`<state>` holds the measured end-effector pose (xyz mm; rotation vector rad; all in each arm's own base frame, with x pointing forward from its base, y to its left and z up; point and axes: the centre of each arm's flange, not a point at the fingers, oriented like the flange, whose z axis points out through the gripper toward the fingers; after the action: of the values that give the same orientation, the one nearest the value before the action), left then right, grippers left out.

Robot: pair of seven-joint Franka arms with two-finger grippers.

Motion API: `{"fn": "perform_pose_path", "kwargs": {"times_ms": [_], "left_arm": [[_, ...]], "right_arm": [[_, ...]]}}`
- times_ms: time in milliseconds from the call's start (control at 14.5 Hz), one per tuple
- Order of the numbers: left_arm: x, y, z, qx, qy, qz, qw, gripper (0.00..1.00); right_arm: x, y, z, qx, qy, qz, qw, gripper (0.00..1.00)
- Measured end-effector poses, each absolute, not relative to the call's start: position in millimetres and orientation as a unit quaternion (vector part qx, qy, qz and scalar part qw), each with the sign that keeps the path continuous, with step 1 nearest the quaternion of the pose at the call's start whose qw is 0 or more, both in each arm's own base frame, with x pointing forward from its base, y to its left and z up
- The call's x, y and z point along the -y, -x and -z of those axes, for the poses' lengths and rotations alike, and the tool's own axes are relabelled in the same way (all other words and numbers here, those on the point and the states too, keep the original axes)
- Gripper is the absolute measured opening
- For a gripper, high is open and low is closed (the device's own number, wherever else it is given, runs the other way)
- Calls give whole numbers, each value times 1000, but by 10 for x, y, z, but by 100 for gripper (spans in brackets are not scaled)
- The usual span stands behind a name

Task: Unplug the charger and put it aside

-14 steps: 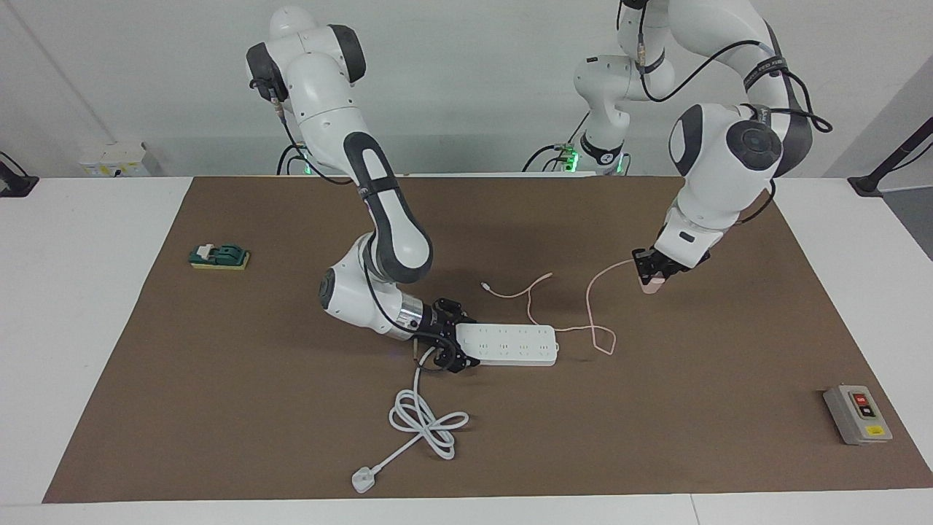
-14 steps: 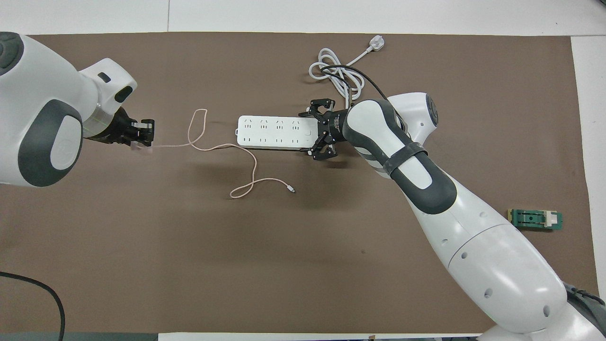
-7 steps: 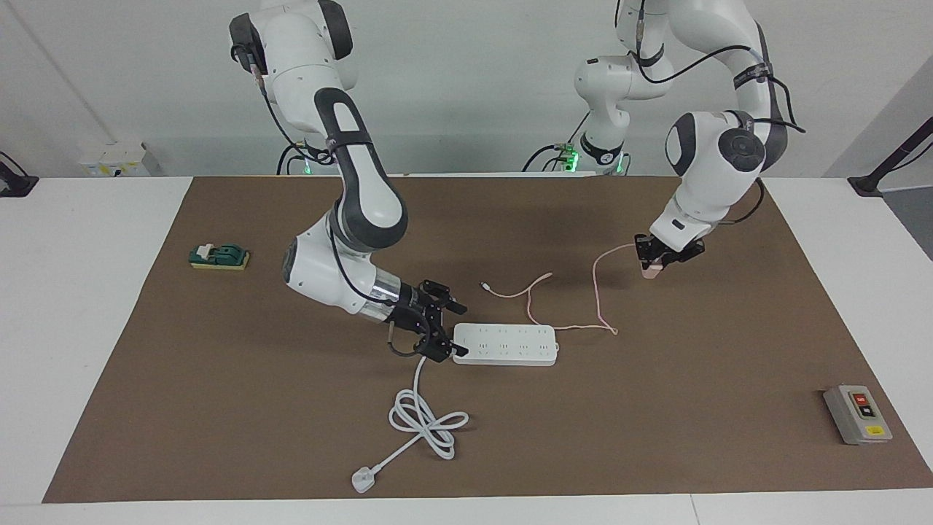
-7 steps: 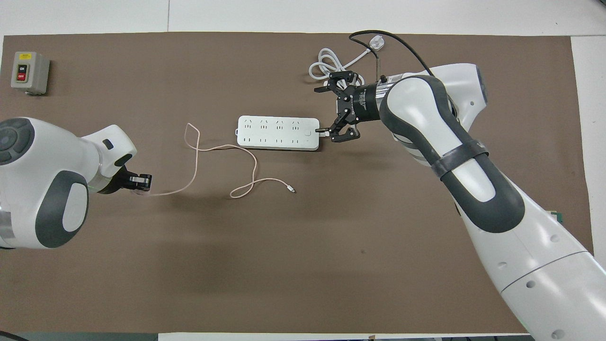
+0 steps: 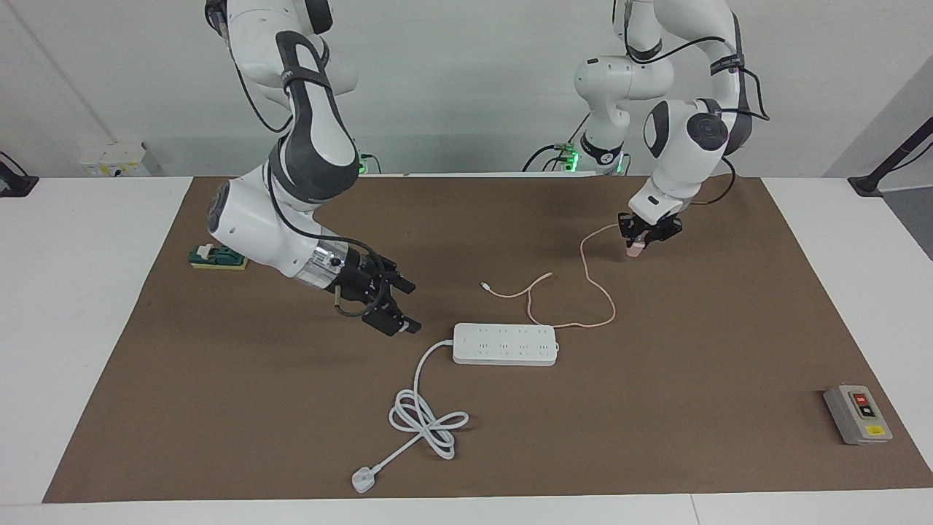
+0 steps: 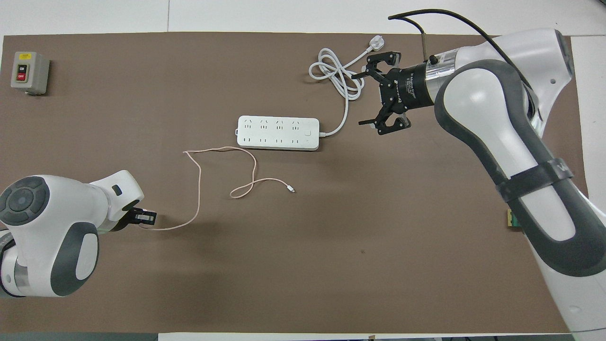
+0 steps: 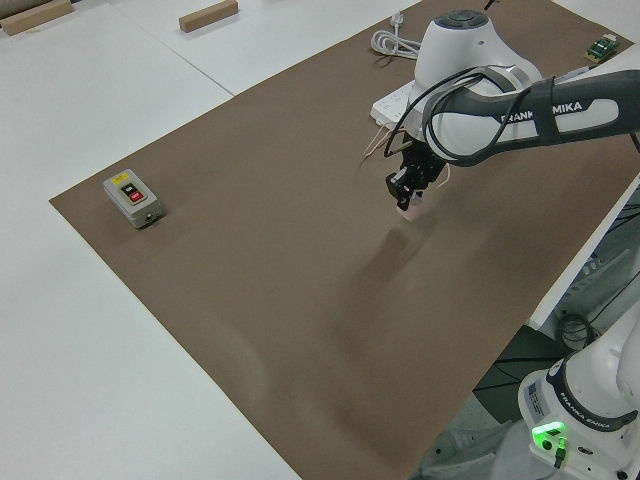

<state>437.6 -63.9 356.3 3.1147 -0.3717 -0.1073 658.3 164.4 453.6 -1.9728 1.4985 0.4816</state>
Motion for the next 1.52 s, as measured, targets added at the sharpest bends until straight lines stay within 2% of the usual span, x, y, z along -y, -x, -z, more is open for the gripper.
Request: {"fn": "perform_pose_path", "kwargs": {"times_ms": [415, 484, 829, 1244, 1520], "left_arm": [[367, -4292, -3392, 97, -995, 36, 3, 32], [276, -4292, -3384, 88, -995, 37, 4, 40], [-327, -4381, -3499, 65, -998, 19, 6, 99], [-513, -4774, -4128, 63, -998, -14, 3, 100], [-514, -5001, -4699, 35, -999, -19, 5, 100]], "right_arm": [[-1187, -6364, -5048, -473, 847, -98, 223, 100], [-1078, -6334, -5086, -440, 869, -86, 209, 100], [-530, -6226, -5214, -246, 959, -32, 140, 100], [-237, -6040, -5502, -88, 994, -2, 57, 100], [-153, -5818, -5800, -35, 999, -3, 15, 100]]}}
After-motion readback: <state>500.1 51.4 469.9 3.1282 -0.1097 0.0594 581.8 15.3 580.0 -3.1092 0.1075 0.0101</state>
